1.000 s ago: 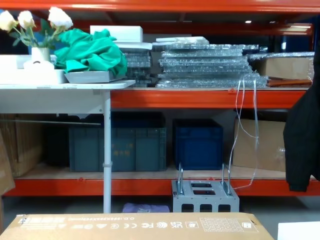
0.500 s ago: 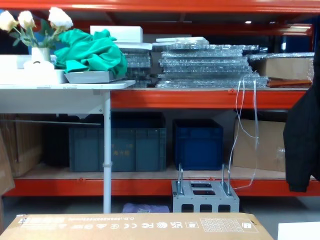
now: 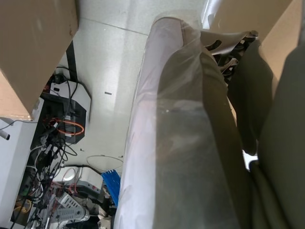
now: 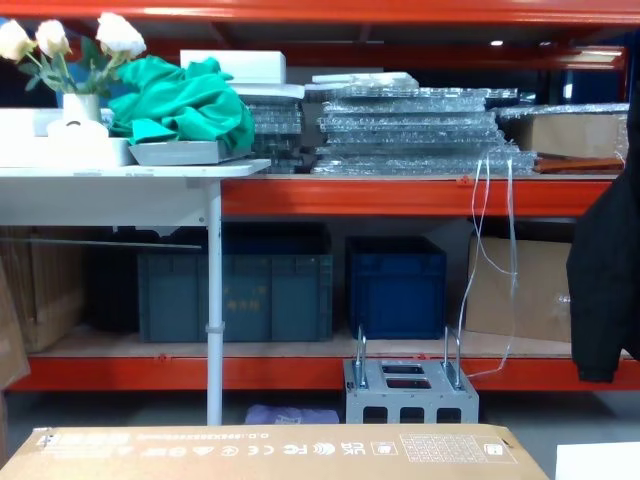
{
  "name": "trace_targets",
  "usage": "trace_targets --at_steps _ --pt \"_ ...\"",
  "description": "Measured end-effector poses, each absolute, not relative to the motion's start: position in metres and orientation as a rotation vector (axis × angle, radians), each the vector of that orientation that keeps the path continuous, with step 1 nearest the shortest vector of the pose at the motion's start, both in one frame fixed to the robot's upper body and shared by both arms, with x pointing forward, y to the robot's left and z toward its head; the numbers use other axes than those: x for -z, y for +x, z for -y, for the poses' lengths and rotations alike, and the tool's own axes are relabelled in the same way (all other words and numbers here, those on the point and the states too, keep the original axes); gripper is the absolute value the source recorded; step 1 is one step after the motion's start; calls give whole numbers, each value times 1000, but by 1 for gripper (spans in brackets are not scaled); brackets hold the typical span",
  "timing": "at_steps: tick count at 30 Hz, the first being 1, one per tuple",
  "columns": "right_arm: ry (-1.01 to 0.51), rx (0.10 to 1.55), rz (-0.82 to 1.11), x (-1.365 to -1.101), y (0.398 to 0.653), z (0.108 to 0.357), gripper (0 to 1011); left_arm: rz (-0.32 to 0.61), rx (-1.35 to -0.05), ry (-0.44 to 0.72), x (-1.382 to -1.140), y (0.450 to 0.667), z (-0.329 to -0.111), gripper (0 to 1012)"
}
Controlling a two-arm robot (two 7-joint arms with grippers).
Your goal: Use one hand to grasp the basket and place it at the designated location.
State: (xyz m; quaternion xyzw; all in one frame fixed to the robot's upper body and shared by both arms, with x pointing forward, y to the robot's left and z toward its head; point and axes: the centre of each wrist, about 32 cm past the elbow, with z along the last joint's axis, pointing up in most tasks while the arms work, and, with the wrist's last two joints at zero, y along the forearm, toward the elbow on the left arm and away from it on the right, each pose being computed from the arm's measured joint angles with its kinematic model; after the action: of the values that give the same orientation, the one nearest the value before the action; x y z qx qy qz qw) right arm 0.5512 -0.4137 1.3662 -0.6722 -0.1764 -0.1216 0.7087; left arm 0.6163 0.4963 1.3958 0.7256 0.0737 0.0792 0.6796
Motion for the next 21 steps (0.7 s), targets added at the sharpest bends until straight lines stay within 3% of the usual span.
trace_targets --at_steps 10,21 --pt "-1463 335 434 -1389 540 423 974 -165 -178 1629 -1396 616 -496 0" --pt "-1429 414 481 -1418 521 432 1000 -165 -178 1629 -1396 616 -496 0"
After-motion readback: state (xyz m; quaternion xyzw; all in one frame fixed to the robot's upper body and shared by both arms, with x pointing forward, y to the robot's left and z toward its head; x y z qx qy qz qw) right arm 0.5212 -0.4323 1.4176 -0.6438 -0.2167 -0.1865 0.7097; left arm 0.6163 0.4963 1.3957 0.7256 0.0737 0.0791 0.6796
